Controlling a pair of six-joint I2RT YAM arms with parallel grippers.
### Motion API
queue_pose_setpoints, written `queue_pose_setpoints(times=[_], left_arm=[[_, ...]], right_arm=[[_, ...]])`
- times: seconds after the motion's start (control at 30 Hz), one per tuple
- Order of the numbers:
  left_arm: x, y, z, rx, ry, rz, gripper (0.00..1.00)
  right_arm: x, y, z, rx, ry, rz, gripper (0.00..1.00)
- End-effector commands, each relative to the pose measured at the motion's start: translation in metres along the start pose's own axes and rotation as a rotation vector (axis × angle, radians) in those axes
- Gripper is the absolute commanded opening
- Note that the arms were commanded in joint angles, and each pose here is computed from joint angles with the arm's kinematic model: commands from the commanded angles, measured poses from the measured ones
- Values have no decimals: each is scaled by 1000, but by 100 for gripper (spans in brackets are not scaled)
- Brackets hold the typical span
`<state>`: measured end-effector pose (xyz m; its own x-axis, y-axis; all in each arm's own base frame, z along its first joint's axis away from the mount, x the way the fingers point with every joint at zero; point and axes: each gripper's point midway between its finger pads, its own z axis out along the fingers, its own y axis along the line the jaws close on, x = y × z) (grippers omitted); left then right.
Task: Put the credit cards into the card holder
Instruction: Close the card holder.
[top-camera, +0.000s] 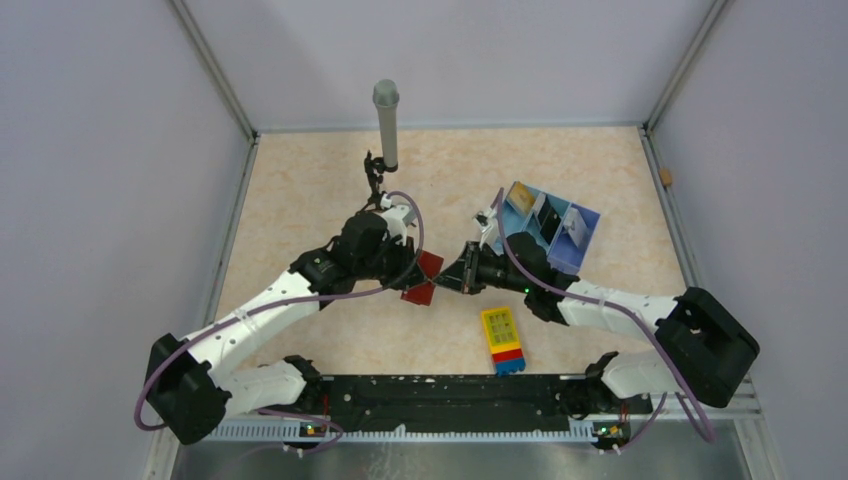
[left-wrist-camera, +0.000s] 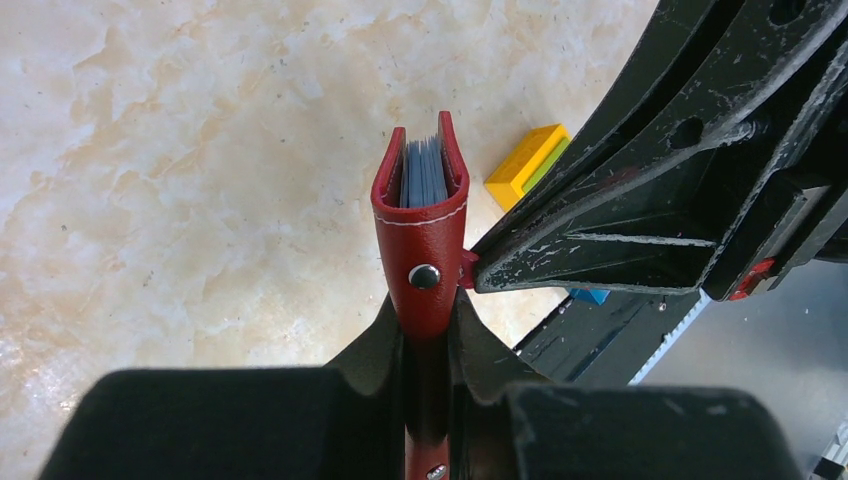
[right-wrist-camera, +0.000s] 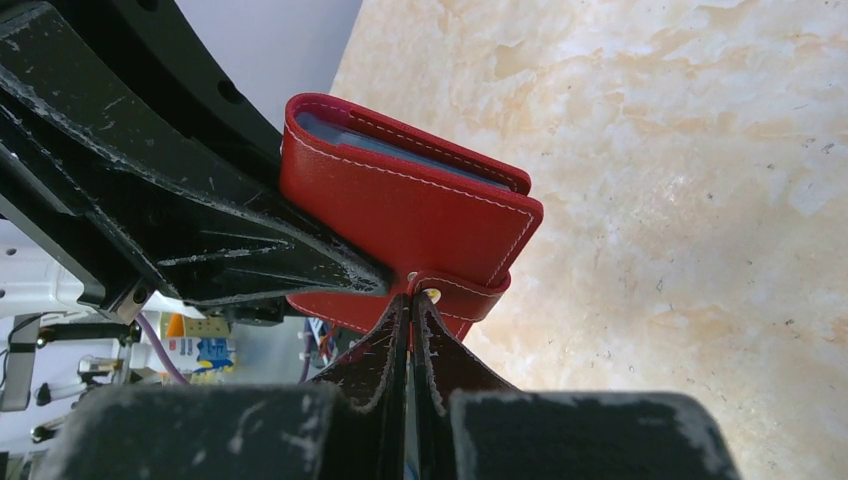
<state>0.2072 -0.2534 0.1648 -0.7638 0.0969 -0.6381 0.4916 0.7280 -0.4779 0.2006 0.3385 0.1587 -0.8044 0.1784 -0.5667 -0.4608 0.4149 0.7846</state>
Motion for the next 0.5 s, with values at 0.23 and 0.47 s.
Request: queue_pose_setpoints(times=[0.23,0.47], left_arm=[[-18,-18,-3,62,-46,16,0],[-18,-18,-4,65,-49,17,0]], right_arm=[[-20,35,4,-105,-70,-44,0],[-14,33,8,-112,-53,-28,0]])
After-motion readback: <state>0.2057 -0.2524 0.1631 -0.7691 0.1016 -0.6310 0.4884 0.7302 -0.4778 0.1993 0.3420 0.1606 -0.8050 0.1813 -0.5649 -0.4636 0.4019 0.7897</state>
